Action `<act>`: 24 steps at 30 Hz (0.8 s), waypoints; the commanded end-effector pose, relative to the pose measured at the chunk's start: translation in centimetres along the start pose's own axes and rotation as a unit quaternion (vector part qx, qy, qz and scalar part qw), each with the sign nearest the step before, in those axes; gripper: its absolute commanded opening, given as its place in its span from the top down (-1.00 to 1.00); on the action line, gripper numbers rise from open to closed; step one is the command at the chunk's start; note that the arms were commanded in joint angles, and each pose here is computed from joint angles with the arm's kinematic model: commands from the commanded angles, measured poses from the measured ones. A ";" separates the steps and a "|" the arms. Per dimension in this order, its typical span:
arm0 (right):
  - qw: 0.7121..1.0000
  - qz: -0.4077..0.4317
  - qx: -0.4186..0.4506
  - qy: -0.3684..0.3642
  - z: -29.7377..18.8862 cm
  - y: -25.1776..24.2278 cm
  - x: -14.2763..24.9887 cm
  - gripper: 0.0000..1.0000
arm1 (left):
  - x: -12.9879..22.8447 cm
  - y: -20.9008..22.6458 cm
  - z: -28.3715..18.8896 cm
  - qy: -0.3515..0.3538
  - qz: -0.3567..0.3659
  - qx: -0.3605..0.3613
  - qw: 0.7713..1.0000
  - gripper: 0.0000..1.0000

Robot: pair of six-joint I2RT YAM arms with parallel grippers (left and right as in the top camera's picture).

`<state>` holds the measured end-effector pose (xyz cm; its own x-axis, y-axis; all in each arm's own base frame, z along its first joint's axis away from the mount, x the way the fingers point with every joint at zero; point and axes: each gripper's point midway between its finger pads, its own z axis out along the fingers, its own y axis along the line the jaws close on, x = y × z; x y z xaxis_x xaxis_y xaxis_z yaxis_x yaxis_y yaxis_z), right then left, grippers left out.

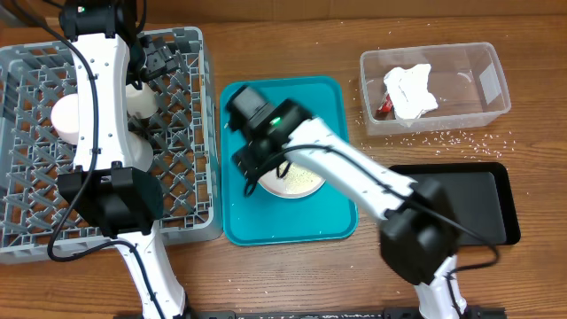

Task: Sort waste into correct bins and load items into the dishwasher
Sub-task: 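Grasp the rim of the white rice plate with the right gripper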

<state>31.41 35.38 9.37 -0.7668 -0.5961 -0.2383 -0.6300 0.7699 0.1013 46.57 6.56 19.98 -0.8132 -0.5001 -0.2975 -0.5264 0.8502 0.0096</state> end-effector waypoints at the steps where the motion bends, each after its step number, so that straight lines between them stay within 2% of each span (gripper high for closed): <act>1: 0.999 -0.013 0.031 0.010 2.0 -0.3 0.2 -0.37 | -0.1 -0.2 -1.0 -0.008 -0.003 0.013 1.000 -1.00; 4: 0.999 -0.020 0.025 0.003 2.9 0.8 -0.1 -0.23 | 0.0 -0.4 -1.1 -0.007 -0.002 0.013 1.000 -1.00; 9: 0.999 0.031 0.025 0.001 5.0 0.9 -0.5 -0.04 | 0.0 -0.4 -1.1 -0.006 -0.002 0.015 1.000 -1.00; 15: 0.996 0.084 0.028 0.011 7.4 0.7 -0.2 -0.01 | 0.3 -0.3 -1.0 0.001 0.000 0.012 1.000 -1.00; 24: 0.993 0.113 0.028 0.010 7.5 0.8 -0.2 0.00 | 0.4 -0.3 -1.0 0.001 -0.001 0.012 1.000 -1.00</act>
<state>32.11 37.56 1.88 -0.8784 -0.4390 -0.1888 -0.4608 0.8829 0.0908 46.26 6.28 19.88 -0.8192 -0.5000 -0.2810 -0.5225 0.8526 0.0060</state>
